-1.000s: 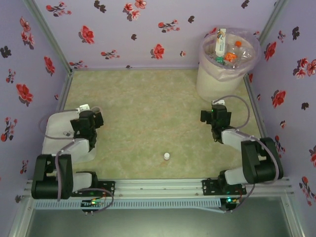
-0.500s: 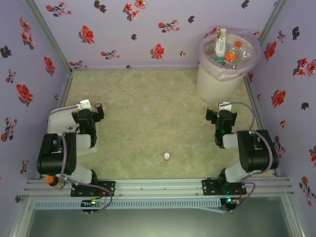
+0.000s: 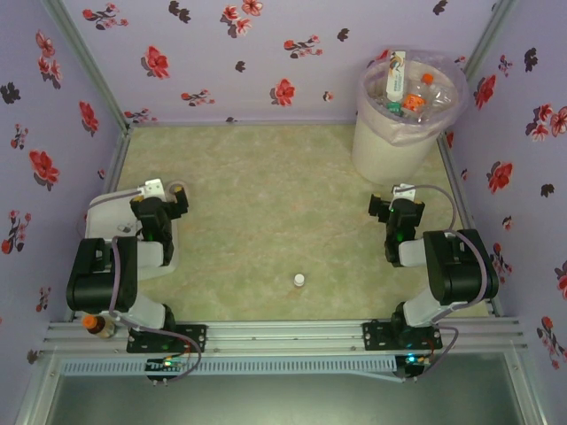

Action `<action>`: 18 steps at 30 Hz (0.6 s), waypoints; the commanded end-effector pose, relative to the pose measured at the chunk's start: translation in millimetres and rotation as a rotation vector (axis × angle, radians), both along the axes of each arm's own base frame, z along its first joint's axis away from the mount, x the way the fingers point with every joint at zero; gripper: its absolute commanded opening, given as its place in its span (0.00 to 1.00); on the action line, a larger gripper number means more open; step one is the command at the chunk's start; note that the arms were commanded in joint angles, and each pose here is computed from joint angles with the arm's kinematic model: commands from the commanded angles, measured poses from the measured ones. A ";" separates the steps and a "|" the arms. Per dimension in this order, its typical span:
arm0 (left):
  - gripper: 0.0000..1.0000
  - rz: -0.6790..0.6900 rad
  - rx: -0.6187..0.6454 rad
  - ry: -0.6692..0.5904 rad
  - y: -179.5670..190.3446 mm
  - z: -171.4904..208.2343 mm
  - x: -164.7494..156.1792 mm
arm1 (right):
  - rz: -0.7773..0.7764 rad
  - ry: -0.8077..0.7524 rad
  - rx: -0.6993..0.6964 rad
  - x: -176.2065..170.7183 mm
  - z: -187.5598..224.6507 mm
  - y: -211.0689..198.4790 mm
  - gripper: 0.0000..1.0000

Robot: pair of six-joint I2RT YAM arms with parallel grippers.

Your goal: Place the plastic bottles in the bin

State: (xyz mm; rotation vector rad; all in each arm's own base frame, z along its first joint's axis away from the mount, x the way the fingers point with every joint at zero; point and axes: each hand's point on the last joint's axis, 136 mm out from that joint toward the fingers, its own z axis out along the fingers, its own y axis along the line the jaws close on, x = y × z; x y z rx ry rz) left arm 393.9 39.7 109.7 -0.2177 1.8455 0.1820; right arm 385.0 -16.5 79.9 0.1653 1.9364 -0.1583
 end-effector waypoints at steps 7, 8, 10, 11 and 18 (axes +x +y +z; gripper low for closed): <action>1.00 -0.028 0.009 0.037 -3.2 -12.0 -1.1 | -0.033 -0.042 0.016 4.8 10.3 -5.4 0.99; 1.00 -0.029 0.009 0.039 -3.3 -12.7 -1.1 | -0.033 -0.041 0.017 4.9 10.1 -5.3 0.99; 1.00 -0.028 0.009 0.038 -3.1 -12.3 -1.1 | -0.029 -0.031 0.024 7.5 9.3 -5.1 0.99; 1.00 -0.028 0.009 0.038 -3.2 -12.1 -1.1 | -0.026 -0.027 0.029 7.4 8.3 -5.4 0.99; 0.99 -0.028 0.009 0.038 -3.1 -12.1 -1.1 | -0.043 -0.030 0.040 6.7 8.6 -10.6 0.99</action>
